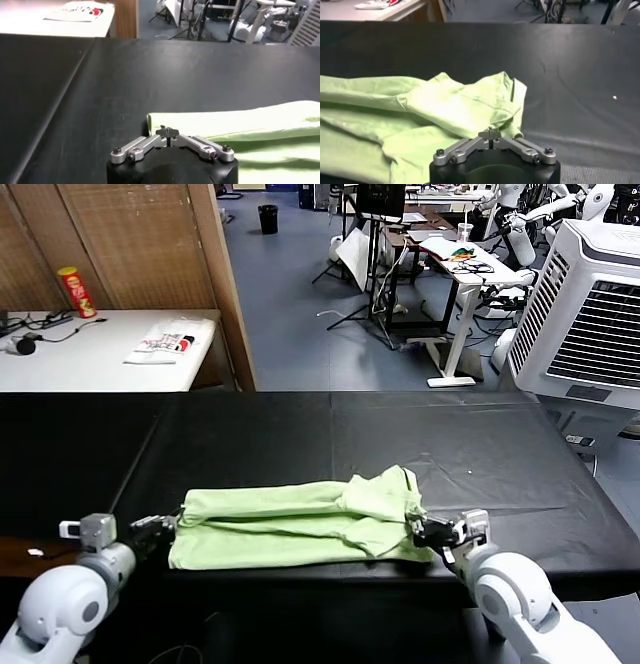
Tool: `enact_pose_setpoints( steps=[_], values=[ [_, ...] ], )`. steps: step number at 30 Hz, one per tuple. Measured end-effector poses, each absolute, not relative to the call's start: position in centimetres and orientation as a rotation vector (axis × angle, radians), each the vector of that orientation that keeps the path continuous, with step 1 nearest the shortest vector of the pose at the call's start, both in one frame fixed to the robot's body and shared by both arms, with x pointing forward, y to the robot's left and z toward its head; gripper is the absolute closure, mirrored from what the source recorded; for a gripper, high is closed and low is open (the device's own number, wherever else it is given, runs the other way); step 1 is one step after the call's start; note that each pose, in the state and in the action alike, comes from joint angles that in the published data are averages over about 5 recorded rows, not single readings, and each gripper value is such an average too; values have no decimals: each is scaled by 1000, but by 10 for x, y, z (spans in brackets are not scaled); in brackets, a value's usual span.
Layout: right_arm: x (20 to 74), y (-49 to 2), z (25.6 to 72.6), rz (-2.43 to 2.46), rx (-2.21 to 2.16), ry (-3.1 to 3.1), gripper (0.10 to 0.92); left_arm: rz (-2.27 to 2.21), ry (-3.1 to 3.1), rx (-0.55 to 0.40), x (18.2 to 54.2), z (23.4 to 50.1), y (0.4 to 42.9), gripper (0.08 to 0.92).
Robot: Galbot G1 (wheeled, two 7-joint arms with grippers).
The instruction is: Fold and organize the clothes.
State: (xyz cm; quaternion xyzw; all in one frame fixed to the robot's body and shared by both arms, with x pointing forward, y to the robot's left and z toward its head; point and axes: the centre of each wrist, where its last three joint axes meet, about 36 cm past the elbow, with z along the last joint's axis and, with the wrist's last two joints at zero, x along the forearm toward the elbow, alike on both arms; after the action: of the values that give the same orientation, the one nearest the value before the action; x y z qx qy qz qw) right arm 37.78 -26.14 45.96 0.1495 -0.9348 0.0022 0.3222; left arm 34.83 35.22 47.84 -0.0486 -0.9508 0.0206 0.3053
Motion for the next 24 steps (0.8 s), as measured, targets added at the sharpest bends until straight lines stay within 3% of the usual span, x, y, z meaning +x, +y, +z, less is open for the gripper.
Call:
enact_pose_setpoints(
  steps=[4, 7, 11, 16, 19, 24],
  values=[
    [374, -263, 464, 6, 405, -2460, 885, 22, -2504, -140, 345, 476, 350, 874],
    [370, -267, 471, 12, 407, -2473, 791, -4, -2499, -143, 341, 476, 348, 850],
    [366, -273, 486, 9, 410, -2513, 580, -28, -2498, -144, 337, 481, 346, 680],
    [374, -280, 500, 9, 352, -2581, 320, -29, -2522, -155, 338, 493, 347, 395],
    [388, -281, 497, 13, 308, -2606, 248, 5, -2541, -155, 345, 494, 348, 259],
    [419, -275, 482, -2, 288, -2608, 225, 80, -2569, -125, 371, 489, 353, 203]
  ],
)
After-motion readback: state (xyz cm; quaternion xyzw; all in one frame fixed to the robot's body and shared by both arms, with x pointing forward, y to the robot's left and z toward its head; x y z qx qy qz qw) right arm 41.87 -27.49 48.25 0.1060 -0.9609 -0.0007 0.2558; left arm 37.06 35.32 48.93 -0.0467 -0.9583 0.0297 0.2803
